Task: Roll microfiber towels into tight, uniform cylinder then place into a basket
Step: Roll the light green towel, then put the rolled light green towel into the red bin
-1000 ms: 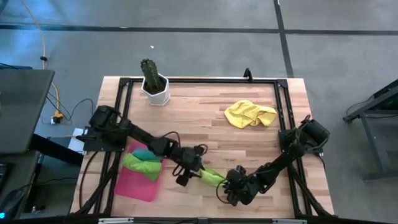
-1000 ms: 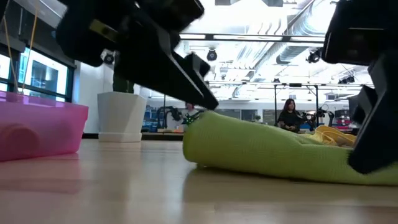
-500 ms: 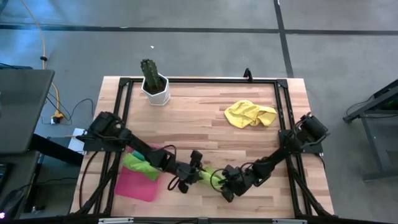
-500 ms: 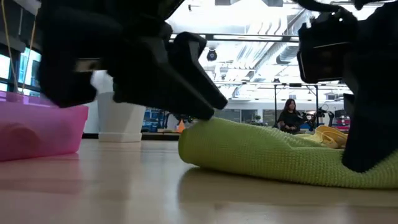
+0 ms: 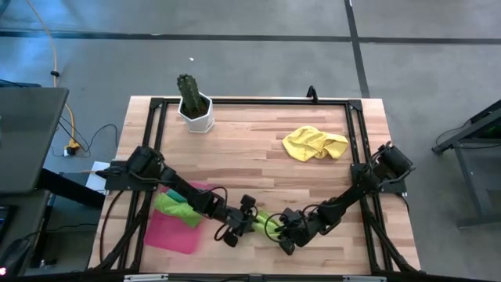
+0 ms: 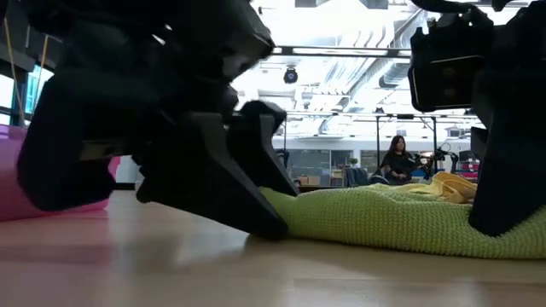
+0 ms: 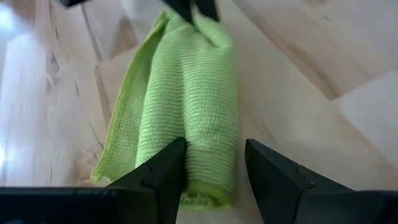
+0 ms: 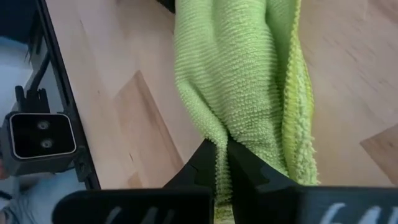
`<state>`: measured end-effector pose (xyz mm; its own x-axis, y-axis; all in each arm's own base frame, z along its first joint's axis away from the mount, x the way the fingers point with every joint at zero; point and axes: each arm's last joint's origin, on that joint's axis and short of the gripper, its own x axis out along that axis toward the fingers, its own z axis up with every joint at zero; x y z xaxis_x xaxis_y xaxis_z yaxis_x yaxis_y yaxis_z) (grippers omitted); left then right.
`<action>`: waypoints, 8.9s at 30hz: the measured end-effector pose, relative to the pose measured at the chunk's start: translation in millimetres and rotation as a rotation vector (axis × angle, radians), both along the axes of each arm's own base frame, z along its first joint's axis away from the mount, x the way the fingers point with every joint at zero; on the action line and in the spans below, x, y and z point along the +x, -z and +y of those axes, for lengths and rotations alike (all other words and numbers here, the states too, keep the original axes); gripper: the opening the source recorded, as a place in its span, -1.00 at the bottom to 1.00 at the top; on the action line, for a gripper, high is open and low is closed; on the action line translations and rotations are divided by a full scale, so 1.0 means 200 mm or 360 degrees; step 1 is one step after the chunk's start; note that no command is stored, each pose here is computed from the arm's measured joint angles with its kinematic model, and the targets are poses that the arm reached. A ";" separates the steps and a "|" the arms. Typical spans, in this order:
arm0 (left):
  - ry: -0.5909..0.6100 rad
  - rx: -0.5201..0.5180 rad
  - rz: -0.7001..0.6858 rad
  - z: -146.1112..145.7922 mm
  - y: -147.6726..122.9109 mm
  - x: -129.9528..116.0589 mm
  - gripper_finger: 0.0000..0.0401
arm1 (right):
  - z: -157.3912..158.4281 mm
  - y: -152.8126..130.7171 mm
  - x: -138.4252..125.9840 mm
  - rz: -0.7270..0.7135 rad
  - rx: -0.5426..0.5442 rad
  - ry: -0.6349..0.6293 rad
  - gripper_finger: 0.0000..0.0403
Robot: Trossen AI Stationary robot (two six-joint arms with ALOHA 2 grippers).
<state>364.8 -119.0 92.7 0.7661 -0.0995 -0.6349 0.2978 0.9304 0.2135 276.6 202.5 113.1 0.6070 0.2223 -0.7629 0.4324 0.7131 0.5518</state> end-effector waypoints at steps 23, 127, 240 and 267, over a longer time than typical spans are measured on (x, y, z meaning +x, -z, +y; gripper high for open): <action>-0.0513 -0.1223 0.0491 0.02 0.03 0.00 -0.96 | 0.00 -0.03 0.03 -0.0237 -0.0539 -0.0863 -0.21; -0.0081 0.0080 0.0047 -0.02 -0.01 -0.03 -0.36 | 0.00 -0.06 0.05 0.0117 0.0025 0.0154 -0.94; 0.0041 -0.0161 0.0098 0.04 -0.28 -0.09 -0.42 | -0.32 -0.03 0.26 0.0113 0.0013 -0.0259 -0.98; -0.0119 0.0267 0.0048 0.10 -0.15 -0.02 -0.25 | -0.37 -0.05 0.31 0.0062 0.0254 -0.0027 -0.99</action>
<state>361.2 -98.9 122.1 0.7479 0.0665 -0.6605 0.2376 0.9022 0.3598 338.8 128.7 122.8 0.5729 0.3526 -0.7399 0.4443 0.6250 0.6418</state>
